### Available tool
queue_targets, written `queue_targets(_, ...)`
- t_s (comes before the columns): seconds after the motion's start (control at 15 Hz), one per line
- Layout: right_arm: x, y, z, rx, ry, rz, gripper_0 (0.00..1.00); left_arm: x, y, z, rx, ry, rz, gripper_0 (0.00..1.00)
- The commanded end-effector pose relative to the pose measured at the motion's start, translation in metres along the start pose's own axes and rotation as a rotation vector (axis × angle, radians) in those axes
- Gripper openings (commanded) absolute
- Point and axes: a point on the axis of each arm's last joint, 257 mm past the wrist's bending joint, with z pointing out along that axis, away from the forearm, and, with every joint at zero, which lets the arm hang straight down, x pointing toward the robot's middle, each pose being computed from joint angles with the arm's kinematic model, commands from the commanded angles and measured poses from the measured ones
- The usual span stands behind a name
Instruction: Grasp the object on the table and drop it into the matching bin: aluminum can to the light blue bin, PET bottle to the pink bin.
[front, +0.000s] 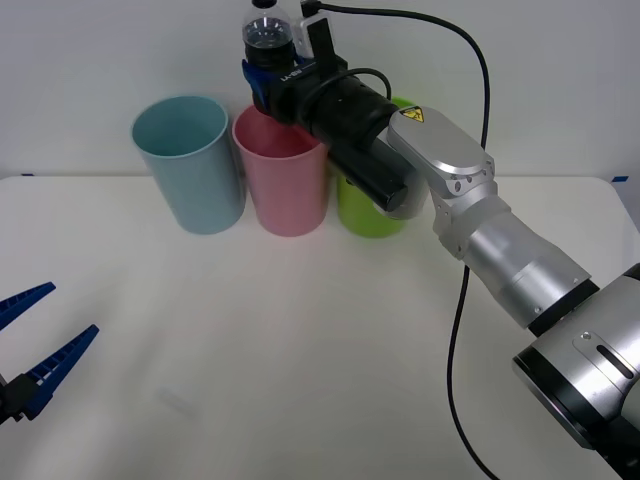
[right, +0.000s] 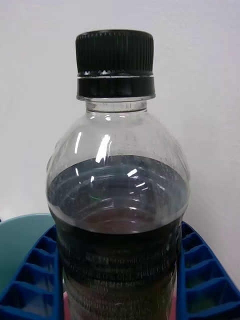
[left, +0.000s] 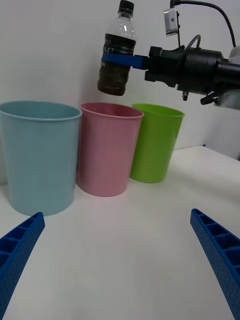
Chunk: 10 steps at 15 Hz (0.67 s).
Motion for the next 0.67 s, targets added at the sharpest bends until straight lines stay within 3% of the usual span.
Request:
queue_targets(0.07, 0.001, 0.000, 0.000, 0.000, 0.001, -0.002, 1.00, 0.000, 0.000, 0.000, 0.000, 0.000, 0.000, 1.00)
queue_targets(0.4, 0.009, -0.002, -0.009, -0.020, 0.007, -0.008, 1.00, 0.000, 0.000, 0.000, 0.000, 0.000, 0.000, 1.00)
queue_targets(0.67, 0.011, -0.001, -0.035, -0.031, -0.022, -0.001, 1.00, 0.000, 0.000, 0.000, 0.000, 0.000, 0.000, 1.00)
